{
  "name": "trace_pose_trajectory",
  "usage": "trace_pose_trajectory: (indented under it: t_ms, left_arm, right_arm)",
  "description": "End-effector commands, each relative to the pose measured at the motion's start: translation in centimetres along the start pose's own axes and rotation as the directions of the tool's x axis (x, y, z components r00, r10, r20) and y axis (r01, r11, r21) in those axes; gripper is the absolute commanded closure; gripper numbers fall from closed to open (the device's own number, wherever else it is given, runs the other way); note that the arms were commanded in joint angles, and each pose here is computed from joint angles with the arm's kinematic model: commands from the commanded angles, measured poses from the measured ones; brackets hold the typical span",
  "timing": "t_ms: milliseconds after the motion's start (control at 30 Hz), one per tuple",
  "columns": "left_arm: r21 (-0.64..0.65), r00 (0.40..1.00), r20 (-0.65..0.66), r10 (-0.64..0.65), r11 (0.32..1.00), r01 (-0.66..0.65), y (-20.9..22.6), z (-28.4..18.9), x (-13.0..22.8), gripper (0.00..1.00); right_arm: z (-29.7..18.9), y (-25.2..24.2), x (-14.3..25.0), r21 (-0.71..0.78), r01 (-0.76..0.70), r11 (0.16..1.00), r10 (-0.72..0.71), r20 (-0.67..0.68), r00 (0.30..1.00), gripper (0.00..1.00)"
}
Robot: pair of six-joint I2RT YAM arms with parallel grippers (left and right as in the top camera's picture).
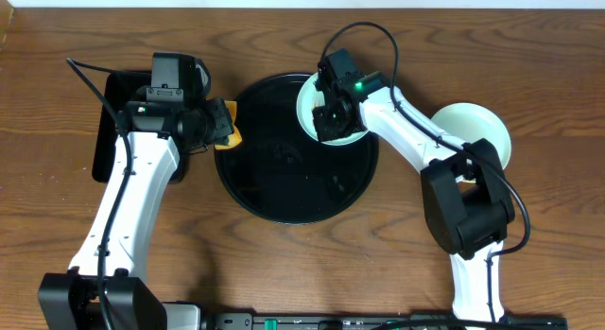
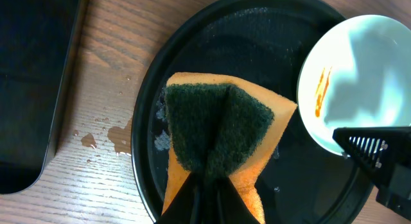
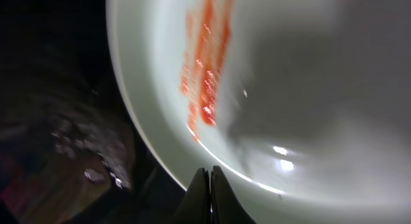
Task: Clean dirty plates on tray and stack at the side
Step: 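Move the right gripper to the second pale green plate on the tray, then grasp the plate rim with the right gripper and pull it to center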
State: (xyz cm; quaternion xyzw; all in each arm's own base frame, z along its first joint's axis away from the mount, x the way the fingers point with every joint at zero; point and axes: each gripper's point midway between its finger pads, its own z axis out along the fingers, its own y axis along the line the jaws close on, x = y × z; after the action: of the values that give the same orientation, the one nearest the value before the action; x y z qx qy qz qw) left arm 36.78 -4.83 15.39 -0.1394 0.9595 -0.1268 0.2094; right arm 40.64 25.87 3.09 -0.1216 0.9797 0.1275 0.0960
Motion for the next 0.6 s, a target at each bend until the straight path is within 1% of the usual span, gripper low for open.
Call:
trace_pose_trajectory:
  t_ms: [0,200,433,500,567]
  left_arm:
    - [0.012,1.0,0.003,0.009,1.0,-0.009,-0.3,-0.2,-0.1,0.92]
    - [0.012,1.0,0.003,0.009,1.0,-0.009,-0.3,-0.2,-0.1,0.92]
    - [0.012,1.0,0.003,0.009,1.0,-0.009,-0.3,-0.2,-0.1,0.93]
    - [0.012,1.0,0.003,0.009,1.0,-0.009,-0.3,-0.2,-0.1,0.93]
    - [0.012,1.0,0.003,0.009,1.0,-0.009,-0.3,-0.2,-0.1,0.93]
  right_arm:
    - [0.6,0.6,0.6,0.02,0.0,1.0,0.001,-0.029,1.0,0.99]
    - [0.8,1.0,1.5,0.073,0.036,0.997,-0.033,-0.043,0.999,0.99]
    - [1.2,1.9,2.3,0.072,0.059,0.996,-0.055,-0.065,0.996,0.99]
    - [1.2,2.7,2.8,0.043,0.088,0.995,-0.084,-0.084,0.993,0.99]
    - [1.3,4.1,3.5,-0.02,0.138,0.99,-0.139,-0.104,0.985,0.99]
